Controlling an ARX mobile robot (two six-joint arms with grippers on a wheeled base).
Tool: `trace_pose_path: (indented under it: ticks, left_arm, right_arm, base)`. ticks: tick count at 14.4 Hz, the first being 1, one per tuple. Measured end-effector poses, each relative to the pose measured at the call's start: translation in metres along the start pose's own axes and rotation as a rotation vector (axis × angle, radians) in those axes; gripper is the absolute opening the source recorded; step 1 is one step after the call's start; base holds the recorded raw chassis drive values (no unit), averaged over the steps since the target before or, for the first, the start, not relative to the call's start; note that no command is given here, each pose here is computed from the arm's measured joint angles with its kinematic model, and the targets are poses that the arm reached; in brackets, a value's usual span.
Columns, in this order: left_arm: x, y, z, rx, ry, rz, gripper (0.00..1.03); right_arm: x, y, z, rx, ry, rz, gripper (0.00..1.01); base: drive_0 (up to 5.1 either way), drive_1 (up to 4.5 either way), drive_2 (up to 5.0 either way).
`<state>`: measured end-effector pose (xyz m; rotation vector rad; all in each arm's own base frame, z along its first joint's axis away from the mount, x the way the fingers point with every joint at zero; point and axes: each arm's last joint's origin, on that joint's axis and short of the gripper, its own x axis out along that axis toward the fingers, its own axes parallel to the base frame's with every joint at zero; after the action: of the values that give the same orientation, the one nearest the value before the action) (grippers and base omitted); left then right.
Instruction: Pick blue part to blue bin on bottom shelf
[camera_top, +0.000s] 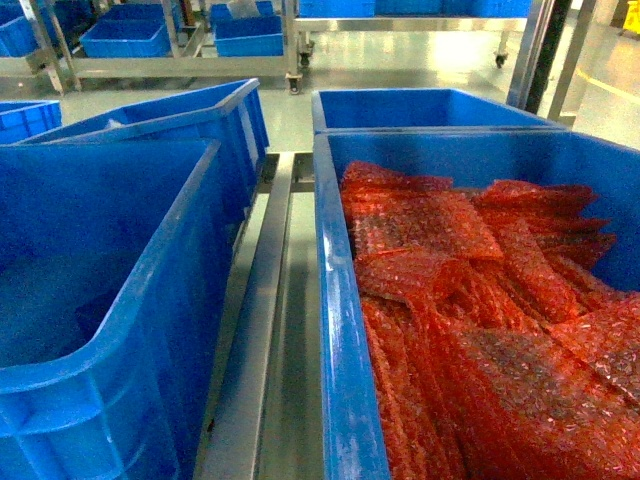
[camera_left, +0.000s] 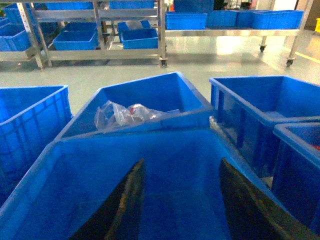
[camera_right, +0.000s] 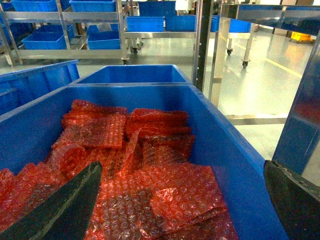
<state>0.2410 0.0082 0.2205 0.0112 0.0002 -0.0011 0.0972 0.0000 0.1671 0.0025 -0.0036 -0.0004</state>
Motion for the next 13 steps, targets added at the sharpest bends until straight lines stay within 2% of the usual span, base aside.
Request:
trace_pose_path:
  ticks: [1,2,3,5,8,13]
  left_arm:
    - [-0.008,-0.005,-0.006,-0.005,0.009,0.012,0.33]
    - [-0.032,-0.009,-0.017,-0.005,0.004,-0.007,0.05]
    - [-0.057,-0.009,-0.031,-0.008,0.013,0.001,0.02]
    - [-0.088,-0.009,-0.043,-0.008,0.009,0.001,0.02]
    - [-0.101,-0.009,-0.053,-0.008,-0.005,0.001,0.02]
    - [-0.117,-0.009,-0.051,-0.008,-0.006,0.001,0.02]
  right_arm:
    - [0.0,0.0,0.0,0.0,0.001,0.0,0.98]
    - [0.0,0.0,0.0,0.0,0.0,0.0,0.98]
    - [0.0,0.0,0.0,0.0,0.0,0.0,0.98]
    - [0.0,0.0,0.0,0.0,0.0,0.0,0.98]
    - [0.0,0.0,0.0,0.0,0.0,0.0,0.98]
    - [0.0,0.0,0.0,0.0,0.0,0.0,0.98]
  base:
    - [0.0,0.0,0.0]
    - [0.0,0.0,0.0]
    - [0.0,0.0,0.0]
    - [0.0,0.0,0.0]
    - [0.0,0.0,0.0]
    - [0.0,0.0,0.0]
